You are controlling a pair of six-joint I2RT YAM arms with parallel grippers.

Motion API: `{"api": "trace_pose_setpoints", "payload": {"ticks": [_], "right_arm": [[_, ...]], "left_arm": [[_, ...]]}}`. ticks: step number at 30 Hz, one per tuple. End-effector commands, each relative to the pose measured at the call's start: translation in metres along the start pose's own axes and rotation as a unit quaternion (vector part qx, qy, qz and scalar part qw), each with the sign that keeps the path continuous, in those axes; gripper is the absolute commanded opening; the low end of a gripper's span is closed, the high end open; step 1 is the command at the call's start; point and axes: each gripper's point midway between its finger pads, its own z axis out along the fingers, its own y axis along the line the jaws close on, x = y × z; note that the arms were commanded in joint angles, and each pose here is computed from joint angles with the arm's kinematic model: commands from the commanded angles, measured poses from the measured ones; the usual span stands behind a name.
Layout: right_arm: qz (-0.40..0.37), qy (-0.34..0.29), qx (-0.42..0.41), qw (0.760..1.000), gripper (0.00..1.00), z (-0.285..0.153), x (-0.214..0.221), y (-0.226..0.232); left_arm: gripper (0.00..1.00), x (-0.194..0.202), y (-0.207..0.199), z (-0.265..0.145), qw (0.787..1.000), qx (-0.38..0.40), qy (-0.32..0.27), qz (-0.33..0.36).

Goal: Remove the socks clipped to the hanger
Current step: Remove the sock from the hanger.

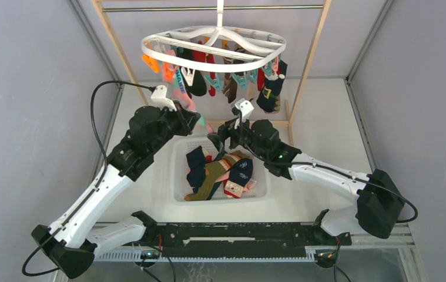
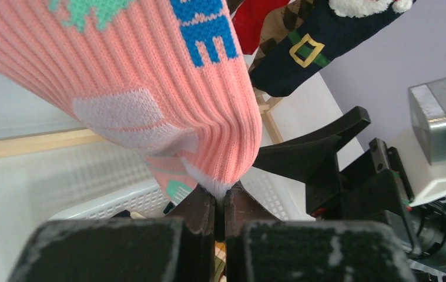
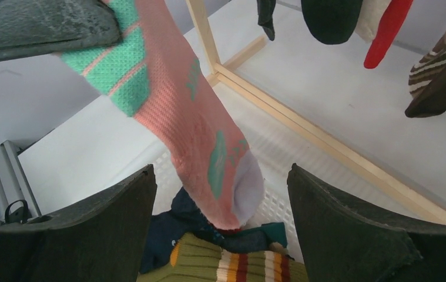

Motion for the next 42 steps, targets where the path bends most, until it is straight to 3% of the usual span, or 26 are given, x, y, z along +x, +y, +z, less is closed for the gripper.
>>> {"api": "trace_pose_setpoints", "payload": {"ticks": [1, 5, 19, 23, 26, 28, 35, 37, 41, 42], "right_arm": [[0.000, -0.030, -0.015, 0.999, 0.89, 0.013, -0.023, 0.012], [0.005, -0.021, -0.018, 1.000, 0.86, 0.022, -0.014, 0.012], [0.014, -0.014, -0.059, 0.998, 0.55, 0.025, -0.012, 0.028], [0.012, -0.012, -0.071, 0.997, 0.35, 0.023, -0.013, 0.032], [0.014, -0.008, -0.080, 0.997, 0.10, 0.021, -0.012, 0.035], [0.016, -0.004, -0.083, 0.996, 0.00, 0.021, -0.010, 0.036], [0.029, 0.009, -0.092, 0.995, 0.00, 0.012, -0.006, 0.041], [0.033, 0.009, -0.094, 0.995, 0.00, 0.008, -0.005, 0.041], [0.040, 0.011, -0.095, 0.995, 0.00, -0.001, 0.000, 0.041], [0.043, 0.012, -0.094, 0.995, 0.00, -0.003, 0.001, 0.040]], "left_arm": [[0.01, -0.038, -0.024, -0.019, 0.998, 0.041, -0.049, -0.010], [0.01, -0.038, -0.024, -0.022, 0.998, 0.040, -0.050, -0.010], [0.04, -0.033, -0.019, -0.022, 0.999, 0.032, -0.044, -0.005], [0.07, -0.028, -0.016, -0.019, 0.999, 0.026, -0.039, -0.005], [0.15, -0.027, -0.013, -0.019, 0.999, 0.021, -0.039, -0.004], [0.21, -0.026, -0.012, -0.019, 0.999, 0.019, -0.040, -0.003], [0.53, -0.024, -0.008, -0.021, 0.999, 0.014, -0.042, -0.001], [0.74, -0.023, -0.007, -0.022, 0.999, 0.013, -0.043, 0.000], [0.98, -0.021, -0.006, -0.027, 0.999, 0.013, -0.044, 0.001], [1.00, -0.021, -0.004, -0.028, 0.999, 0.011, -0.044, 0.001]]}}
